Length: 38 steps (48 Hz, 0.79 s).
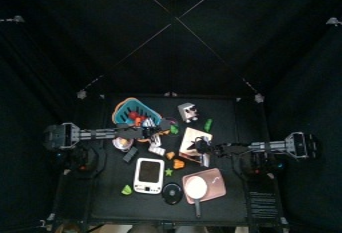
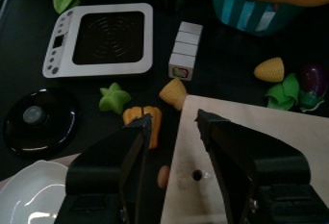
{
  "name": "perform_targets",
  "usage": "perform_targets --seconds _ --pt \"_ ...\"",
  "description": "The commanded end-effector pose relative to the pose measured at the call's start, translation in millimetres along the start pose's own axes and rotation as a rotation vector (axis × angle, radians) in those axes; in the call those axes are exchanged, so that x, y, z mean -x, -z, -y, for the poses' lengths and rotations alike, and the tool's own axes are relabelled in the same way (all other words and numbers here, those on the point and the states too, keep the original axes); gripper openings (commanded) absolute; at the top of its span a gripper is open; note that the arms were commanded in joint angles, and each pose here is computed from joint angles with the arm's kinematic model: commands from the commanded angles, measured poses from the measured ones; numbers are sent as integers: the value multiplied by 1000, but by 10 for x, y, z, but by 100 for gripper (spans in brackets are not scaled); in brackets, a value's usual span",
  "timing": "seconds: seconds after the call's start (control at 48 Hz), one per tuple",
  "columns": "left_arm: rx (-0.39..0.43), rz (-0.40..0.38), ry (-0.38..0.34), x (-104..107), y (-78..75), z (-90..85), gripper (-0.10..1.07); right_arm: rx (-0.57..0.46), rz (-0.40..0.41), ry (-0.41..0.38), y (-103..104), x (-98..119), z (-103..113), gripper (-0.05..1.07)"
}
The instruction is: Place banana right of basket
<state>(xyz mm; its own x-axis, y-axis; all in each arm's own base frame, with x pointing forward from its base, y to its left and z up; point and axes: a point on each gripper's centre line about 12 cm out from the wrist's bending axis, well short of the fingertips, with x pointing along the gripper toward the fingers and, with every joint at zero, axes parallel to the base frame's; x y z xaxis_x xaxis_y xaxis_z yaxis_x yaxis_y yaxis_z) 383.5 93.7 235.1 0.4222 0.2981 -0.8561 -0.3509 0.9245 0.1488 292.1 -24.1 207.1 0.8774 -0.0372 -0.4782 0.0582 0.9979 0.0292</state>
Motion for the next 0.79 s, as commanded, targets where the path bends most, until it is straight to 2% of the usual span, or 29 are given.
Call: perform_targets --seconds 0.0,0.333,0.542,0.771 --pt "-8 21 3 -9 -120 42 59 3 31 -5 -97 27 -13 80" --pt "-44 -23 13 -297 -162 224 59 3 31 -7 -87 37 -23 80" --pt "-72 -33 12 -397 -200 252 59 3 31 -7 -87 37 -23 80" --pt "-73 -66 9 -557 -153 254 59 2 31 -6 -87 37 -18 80"
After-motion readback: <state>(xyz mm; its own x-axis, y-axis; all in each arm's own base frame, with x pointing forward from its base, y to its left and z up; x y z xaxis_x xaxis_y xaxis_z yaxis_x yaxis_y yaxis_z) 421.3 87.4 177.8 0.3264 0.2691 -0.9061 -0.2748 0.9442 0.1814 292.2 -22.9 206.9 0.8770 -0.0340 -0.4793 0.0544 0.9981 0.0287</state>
